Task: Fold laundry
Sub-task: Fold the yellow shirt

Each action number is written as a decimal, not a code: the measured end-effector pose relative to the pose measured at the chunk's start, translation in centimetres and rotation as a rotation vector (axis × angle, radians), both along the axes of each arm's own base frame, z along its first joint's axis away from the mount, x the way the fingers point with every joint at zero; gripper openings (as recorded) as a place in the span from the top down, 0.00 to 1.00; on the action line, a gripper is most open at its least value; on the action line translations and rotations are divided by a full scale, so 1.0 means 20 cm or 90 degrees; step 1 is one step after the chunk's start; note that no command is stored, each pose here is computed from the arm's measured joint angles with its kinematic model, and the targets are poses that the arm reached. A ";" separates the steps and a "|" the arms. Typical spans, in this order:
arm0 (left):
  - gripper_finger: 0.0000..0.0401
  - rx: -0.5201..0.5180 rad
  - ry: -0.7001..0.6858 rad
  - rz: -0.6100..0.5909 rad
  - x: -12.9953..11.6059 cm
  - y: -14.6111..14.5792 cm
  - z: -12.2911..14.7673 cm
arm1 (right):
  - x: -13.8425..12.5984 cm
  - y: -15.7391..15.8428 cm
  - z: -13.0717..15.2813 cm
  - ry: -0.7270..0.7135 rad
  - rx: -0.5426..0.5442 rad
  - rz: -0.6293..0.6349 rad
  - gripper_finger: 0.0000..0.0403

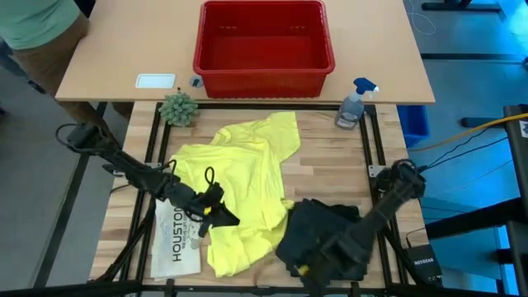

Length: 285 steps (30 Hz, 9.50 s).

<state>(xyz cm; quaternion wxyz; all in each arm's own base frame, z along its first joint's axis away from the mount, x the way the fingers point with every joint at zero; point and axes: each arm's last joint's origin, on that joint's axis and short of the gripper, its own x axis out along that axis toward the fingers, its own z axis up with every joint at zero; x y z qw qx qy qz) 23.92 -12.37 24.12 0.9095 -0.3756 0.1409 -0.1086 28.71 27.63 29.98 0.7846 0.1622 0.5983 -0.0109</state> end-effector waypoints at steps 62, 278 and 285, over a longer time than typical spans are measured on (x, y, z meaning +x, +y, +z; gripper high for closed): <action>0.92 0.006 0.002 0.026 -0.17 -0.23 -0.01 | 0.21 -0.88 -0.75 0.112 -0.060 -0.249 1.00; 1.00 0.502 -0.603 0.532 -0.93 0.41 1.80 | -0.30 -1.76 1.40 -0.819 -0.186 0.030 1.00; 1.00 0.465 -0.727 0.292 -0.79 0.17 1.75 | -0.32 -1.59 1.44 -0.854 0.060 0.261 1.00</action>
